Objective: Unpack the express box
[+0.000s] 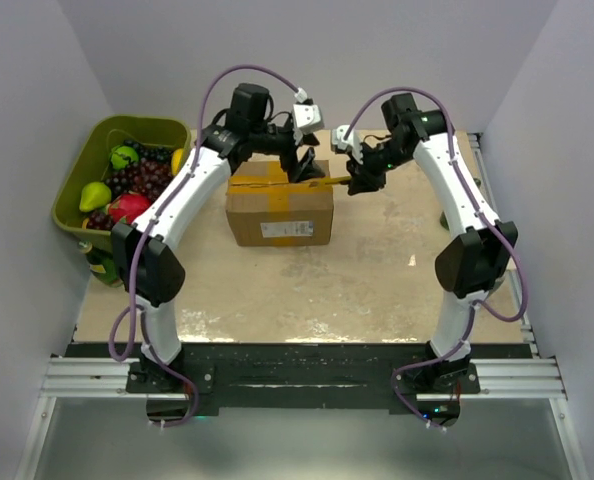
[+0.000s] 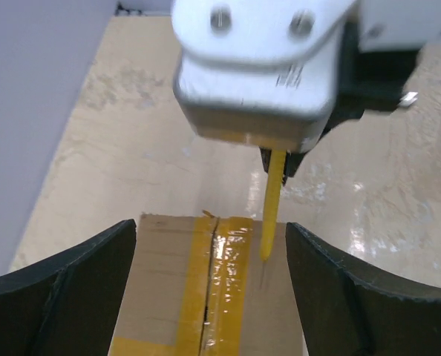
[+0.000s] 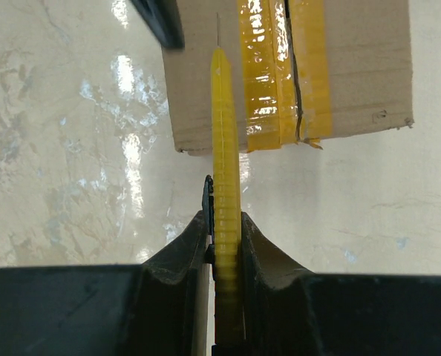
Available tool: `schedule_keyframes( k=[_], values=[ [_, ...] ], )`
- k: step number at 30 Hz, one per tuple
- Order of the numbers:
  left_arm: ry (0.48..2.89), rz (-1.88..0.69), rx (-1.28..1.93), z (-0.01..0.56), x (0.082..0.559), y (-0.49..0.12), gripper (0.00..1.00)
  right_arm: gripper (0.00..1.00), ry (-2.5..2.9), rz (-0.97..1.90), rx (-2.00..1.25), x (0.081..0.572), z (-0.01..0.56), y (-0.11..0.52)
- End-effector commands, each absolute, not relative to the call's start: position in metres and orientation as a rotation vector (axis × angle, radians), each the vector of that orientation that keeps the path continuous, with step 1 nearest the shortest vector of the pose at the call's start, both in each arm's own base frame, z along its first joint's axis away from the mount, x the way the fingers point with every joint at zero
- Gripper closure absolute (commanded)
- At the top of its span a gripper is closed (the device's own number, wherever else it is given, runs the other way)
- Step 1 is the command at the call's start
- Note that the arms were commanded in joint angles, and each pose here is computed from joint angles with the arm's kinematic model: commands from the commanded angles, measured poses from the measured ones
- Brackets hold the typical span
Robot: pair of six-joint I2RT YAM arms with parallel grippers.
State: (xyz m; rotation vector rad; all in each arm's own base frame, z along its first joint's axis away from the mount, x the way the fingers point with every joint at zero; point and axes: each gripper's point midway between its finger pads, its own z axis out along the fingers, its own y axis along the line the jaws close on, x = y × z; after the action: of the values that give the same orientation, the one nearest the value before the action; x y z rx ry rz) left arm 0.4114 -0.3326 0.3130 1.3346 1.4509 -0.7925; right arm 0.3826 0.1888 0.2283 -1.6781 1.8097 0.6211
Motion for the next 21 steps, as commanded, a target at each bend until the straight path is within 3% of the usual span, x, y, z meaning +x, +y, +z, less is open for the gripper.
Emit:
schedule_keyframes(
  k=[1,7,14,21],
  values=[
    [1.469,-0.940,1.380,0.306,0.391,-0.340,0.15,1.00,1.755,0.550,-1.655,0.382,0.257,0.186],
    [1.484,-1.009,1.373,0.296,0.391,-0.346,0.22,1.00,1.749,0.553,-1.641,0.379,0.265,0.194],
    [1.487,-1.107,1.336,0.291,0.395,-0.358,0.48,1.00,1.742,0.523,-1.650,0.381,0.267,0.203],
    [1.500,-1.135,1.359,0.274,0.392,-0.357,0.59,1.00,1.787,0.556,-1.562,0.387,0.276,0.209]
  ],
)
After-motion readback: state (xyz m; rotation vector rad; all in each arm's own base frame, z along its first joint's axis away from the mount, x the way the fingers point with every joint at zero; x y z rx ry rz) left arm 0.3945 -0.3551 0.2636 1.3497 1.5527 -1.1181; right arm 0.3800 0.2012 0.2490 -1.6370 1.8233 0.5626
